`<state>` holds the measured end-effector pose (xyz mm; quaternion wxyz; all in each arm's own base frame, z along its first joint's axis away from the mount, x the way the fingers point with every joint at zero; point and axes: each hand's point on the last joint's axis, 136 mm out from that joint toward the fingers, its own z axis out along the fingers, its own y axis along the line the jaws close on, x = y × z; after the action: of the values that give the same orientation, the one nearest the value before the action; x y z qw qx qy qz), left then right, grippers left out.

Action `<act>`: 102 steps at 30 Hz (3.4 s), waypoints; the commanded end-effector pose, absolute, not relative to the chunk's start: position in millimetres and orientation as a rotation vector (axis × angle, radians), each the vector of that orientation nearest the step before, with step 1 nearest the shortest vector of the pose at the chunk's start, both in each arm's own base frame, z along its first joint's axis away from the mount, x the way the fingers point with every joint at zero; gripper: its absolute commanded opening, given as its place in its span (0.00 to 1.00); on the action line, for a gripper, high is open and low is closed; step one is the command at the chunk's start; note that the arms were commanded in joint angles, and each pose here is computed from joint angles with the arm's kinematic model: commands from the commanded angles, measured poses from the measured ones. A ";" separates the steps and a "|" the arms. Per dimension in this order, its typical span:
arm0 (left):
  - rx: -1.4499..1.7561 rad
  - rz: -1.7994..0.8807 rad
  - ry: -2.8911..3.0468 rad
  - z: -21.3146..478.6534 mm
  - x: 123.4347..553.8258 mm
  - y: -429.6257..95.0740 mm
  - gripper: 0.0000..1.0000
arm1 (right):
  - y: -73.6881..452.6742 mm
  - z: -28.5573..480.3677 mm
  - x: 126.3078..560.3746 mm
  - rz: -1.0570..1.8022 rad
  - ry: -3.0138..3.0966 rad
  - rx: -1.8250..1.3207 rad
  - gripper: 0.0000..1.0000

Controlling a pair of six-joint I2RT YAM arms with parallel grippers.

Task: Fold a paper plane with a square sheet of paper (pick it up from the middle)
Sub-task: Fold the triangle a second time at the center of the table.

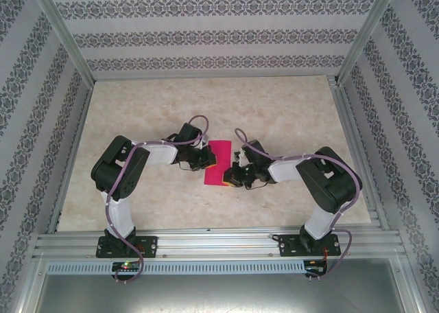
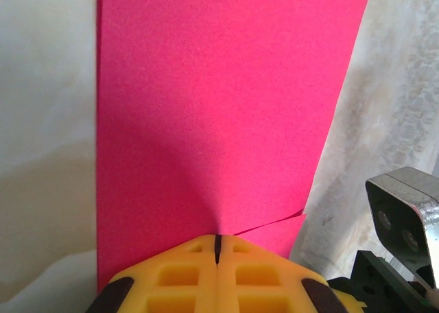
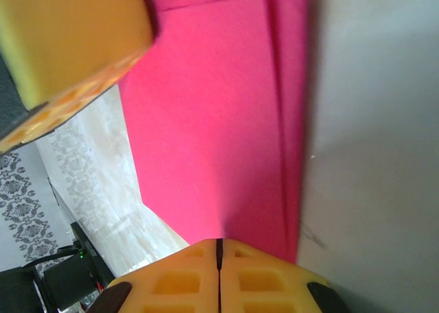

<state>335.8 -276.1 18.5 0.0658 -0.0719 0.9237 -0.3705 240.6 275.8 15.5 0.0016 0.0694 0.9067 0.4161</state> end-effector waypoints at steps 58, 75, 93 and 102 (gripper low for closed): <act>-0.200 -1.185 2.792 27.8 293.3 -314.9 0.00 | 251.0 -26.2 222.7 1.034 3.048 0.311 0.03; -0.277 -0.921 2.797 -16.1 298.7 -277.1 0.00 | 243.8 -32.5 216.6 0.968 3.091 0.302 0.00; -0.286 -0.955 2.725 -2.3 323.6 -258.5 0.03 | 240.5 -37.7 214.5 0.930 3.117 0.299 0.00; -0.302 -0.962 2.715 -1.3 331.7 -246.4 0.04 | 239.0 -40.9 213.0 0.918 3.126 0.305 0.00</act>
<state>317.0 -281.8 19.6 0.0923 -0.0741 0.9162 -0.3829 250.9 276.6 12.7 -0.0036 0.0562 0.9197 0.3885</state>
